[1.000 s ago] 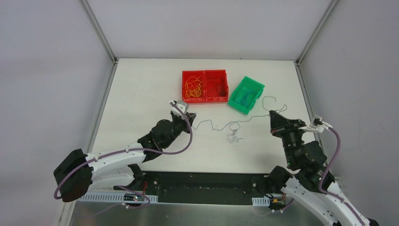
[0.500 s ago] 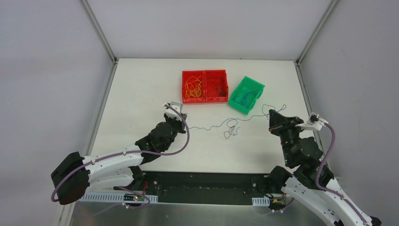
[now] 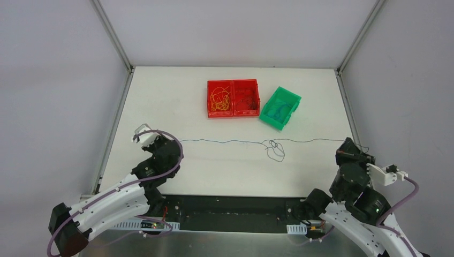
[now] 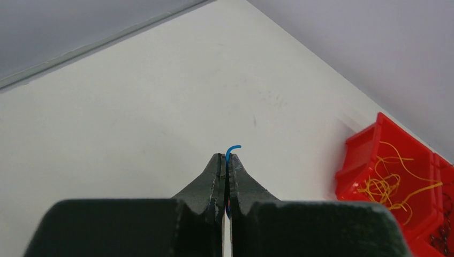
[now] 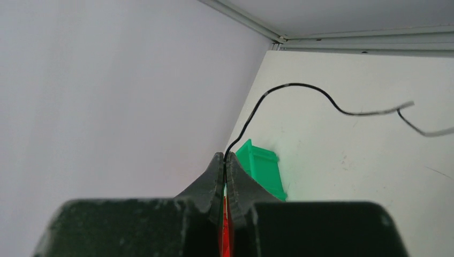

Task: Untangle the cables

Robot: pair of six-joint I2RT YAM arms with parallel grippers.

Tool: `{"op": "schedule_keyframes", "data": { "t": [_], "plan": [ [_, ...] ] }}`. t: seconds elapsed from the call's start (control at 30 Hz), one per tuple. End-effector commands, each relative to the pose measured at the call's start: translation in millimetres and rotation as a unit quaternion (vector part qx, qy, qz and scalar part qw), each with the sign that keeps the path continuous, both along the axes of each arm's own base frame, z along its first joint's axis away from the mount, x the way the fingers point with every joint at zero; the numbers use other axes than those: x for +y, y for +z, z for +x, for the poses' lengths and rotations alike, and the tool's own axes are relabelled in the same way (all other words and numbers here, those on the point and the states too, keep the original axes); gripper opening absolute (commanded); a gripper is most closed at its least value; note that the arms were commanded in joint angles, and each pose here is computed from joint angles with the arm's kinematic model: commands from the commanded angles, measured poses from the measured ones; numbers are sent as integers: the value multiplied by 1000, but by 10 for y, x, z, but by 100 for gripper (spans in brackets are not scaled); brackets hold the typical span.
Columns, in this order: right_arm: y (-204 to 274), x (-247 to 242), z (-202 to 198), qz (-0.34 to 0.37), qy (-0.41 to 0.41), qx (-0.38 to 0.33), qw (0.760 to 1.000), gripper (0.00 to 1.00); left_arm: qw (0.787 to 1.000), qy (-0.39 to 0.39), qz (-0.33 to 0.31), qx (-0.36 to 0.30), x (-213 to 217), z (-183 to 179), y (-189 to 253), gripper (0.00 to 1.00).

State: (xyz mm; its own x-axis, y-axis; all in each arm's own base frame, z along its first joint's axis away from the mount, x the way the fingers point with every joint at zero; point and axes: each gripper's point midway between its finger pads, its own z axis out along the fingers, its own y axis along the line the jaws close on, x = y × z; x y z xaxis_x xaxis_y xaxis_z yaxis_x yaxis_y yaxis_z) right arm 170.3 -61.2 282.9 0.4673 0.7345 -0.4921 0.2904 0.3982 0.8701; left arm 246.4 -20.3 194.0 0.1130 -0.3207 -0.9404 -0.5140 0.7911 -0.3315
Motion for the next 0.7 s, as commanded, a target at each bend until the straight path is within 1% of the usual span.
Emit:
{"op": "schedule_keyframes", "data": {
  "t": [0.0,0.03,0.07,0.13,0.23,0.3,0.37,0.4,0.47,0.5,0.53,0.57,0.63,0.67],
  "plan": [
    [93,-147,-53,-11,-53,5,998,0,995,90,2,-37,340,-191,130,0],
    [90,-183,-77,-8,-61,2,998,0,994,100,4,-42,386,-224,156,0],
    [110,-231,-111,15,-70,-18,997,0,993,110,3,-48,435,-262,188,0],
    [98,-315,-175,17,-79,-27,996,0,990,126,-3,-61,529,-343,266,0],
    [76,-316,-176,13,-79,-24,996,0,986,139,-27,-86,633,-443,282,0],
    [69,-256,-135,4,-70,-7,998,0,986,123,-54,-98,610,-434,262,0],
    [120,-34,26,-2,-39,10,999,0,987,90,-83,-103,505,-365,218,0],
    [124,127,126,-23,-8,27,999,0,988,69,-93,-100,430,-319,198,0],
    [117,496,322,-68,73,41,994,0,992,40,-86,-83,301,-237,204,0],
    [115,689,400,-87,117,39,989,3,995,23,-71,-70,228,-189,228,0],
    [113,870,464,-108,157,36,981,10,997,3,-58,-57,150,-143,254,0],
    [100,1042,509,-138,196,38,970,19,998,-35,-40,-41,8,-70,298,0],
    [74,1278,579,-160,242,46,956,56,993,-109,-27,-33,-270,45,358,0],
    [71,1379,602,-178,263,55,947,68,988,-154,-10,-30,-420,86,374,0]
  ]
}}
